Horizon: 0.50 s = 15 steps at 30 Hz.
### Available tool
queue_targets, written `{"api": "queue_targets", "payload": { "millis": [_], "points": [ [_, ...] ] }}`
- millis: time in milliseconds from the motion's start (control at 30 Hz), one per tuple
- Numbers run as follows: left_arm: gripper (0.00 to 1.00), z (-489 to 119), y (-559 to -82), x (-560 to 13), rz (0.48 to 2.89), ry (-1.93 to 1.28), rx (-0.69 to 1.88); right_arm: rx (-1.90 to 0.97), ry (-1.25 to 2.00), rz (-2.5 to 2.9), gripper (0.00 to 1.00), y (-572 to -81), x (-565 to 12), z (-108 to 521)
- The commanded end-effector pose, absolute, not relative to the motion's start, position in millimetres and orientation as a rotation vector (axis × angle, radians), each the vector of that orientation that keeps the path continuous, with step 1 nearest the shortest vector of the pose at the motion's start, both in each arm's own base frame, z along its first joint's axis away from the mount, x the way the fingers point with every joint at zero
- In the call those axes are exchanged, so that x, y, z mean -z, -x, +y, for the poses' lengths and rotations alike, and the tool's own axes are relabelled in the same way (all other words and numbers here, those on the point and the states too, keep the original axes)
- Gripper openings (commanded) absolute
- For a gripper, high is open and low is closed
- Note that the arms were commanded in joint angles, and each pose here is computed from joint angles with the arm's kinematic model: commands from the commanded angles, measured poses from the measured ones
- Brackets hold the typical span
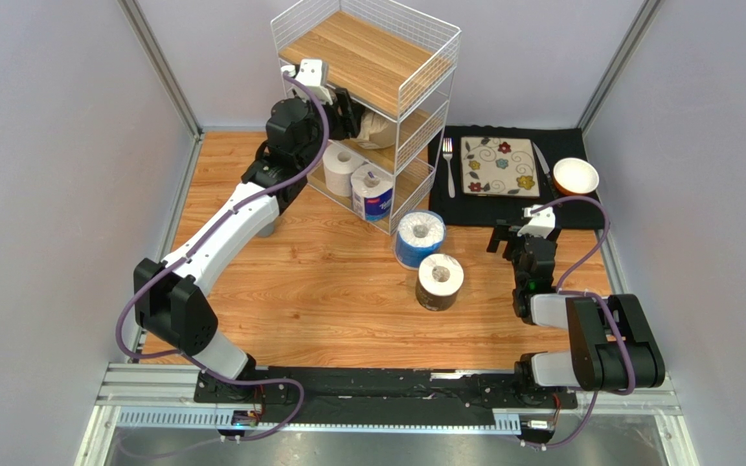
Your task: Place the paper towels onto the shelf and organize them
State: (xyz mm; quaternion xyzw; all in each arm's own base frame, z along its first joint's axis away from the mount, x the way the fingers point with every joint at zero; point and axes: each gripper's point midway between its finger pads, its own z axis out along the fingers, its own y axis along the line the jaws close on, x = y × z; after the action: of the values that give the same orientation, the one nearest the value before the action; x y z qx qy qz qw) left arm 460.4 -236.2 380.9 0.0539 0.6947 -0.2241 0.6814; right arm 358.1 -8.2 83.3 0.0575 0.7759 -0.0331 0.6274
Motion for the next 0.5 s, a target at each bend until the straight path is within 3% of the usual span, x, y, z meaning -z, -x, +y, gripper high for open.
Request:
{"api": "queue_targets", "payload": {
  "millis": [0,467],
  "points": [
    [0.69,-231,-460,-393,1.512,-0.104,0.511,0.074,-0.129,1.717,0.99,-367,-103,-7],
    [0.73,-221,-440,-429,1.43,-0.095,0.541,0.074,-0.129,1.717,0.99,-367,-103,-7]
  ]
}}
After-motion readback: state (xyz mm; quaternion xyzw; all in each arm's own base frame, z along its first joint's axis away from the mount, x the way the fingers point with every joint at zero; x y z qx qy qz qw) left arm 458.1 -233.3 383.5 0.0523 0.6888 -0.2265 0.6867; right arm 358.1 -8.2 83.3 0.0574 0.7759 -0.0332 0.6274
